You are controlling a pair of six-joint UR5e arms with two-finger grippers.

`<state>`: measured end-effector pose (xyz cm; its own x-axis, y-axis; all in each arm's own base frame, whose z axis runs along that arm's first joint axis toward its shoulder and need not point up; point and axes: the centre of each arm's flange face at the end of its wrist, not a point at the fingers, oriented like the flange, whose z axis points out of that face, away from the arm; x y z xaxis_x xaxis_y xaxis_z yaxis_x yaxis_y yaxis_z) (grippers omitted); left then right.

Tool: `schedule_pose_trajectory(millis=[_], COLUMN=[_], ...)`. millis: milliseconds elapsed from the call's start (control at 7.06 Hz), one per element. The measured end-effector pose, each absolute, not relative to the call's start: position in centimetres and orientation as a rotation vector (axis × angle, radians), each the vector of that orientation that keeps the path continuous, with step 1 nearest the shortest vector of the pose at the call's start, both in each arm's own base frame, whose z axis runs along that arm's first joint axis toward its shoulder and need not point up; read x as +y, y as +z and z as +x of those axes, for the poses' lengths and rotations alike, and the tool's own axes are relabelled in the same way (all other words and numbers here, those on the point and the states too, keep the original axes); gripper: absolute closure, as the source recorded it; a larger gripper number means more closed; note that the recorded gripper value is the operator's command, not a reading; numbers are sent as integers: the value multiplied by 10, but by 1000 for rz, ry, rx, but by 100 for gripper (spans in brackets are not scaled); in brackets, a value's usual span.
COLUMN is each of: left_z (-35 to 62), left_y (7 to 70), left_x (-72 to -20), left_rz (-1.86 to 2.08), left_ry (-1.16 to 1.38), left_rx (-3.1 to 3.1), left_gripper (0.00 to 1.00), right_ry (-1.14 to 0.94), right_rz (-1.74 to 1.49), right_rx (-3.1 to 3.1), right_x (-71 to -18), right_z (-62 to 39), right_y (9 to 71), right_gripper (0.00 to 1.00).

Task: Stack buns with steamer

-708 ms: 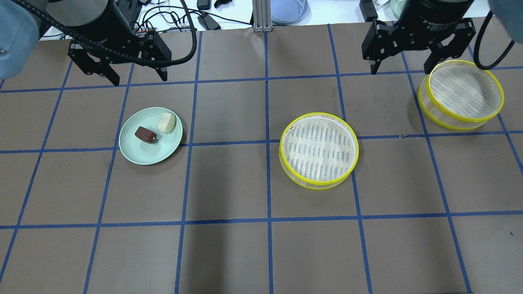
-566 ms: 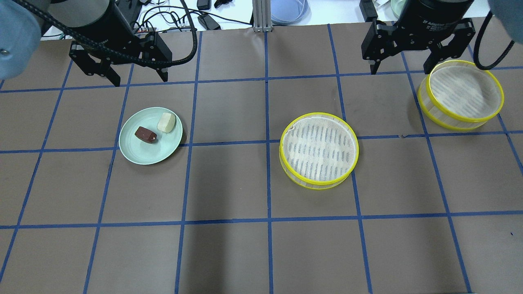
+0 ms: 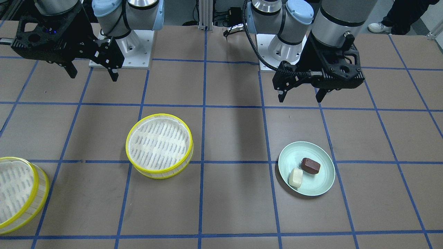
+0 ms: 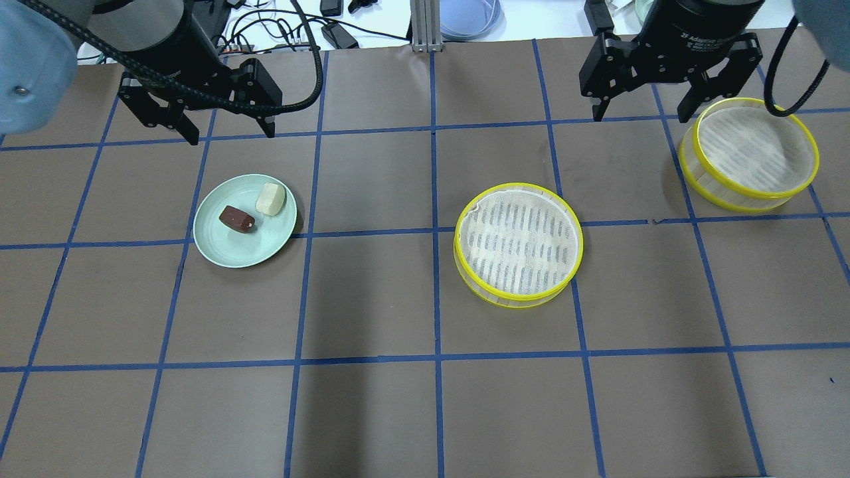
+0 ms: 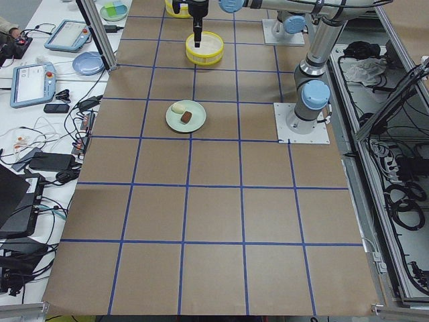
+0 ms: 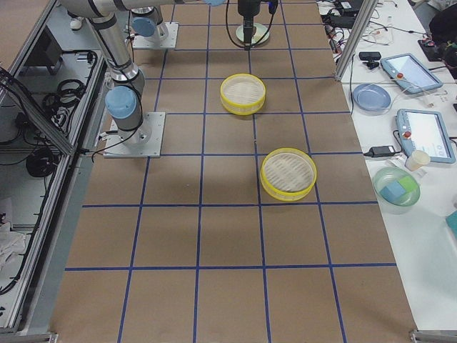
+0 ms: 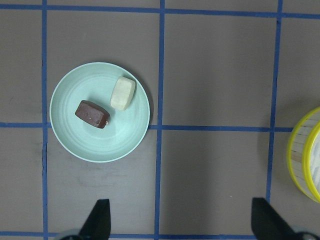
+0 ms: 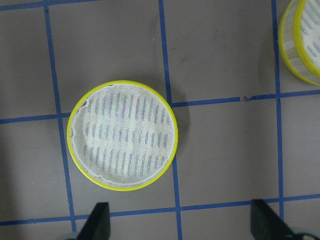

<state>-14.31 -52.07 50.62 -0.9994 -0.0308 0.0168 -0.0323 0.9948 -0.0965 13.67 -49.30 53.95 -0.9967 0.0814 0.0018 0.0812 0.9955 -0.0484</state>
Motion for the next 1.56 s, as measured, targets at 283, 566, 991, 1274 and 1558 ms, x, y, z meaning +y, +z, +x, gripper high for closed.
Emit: schedule_pose_trajectory(millis=[283,566,991,1274,1558], left_z=[-130,-98,-73,-67,-55], left_y=[467,415,314,247,210], left_x=[-546,-574,-614,-624,-631], left_rz=[-18,-26,-50,-40,6], left_ry=[112,57,-34,-85,-97], left_rx=[-3130,-3132,-3140,-3137,-3128], left_gripper=[0,0,0,2,30], right_ry=[74,77,113,134,146], right_rz=[-141,-211,-286,-97,140], right_rx=[-3125,-3116,-3092,-3075,-3054], right_x=[-496,-509,-551,-580,-616], right_z=[130,81,-67,-162,-240], right_y=[538,539,530,492,416], right_gripper=[0,0,0,0,0])
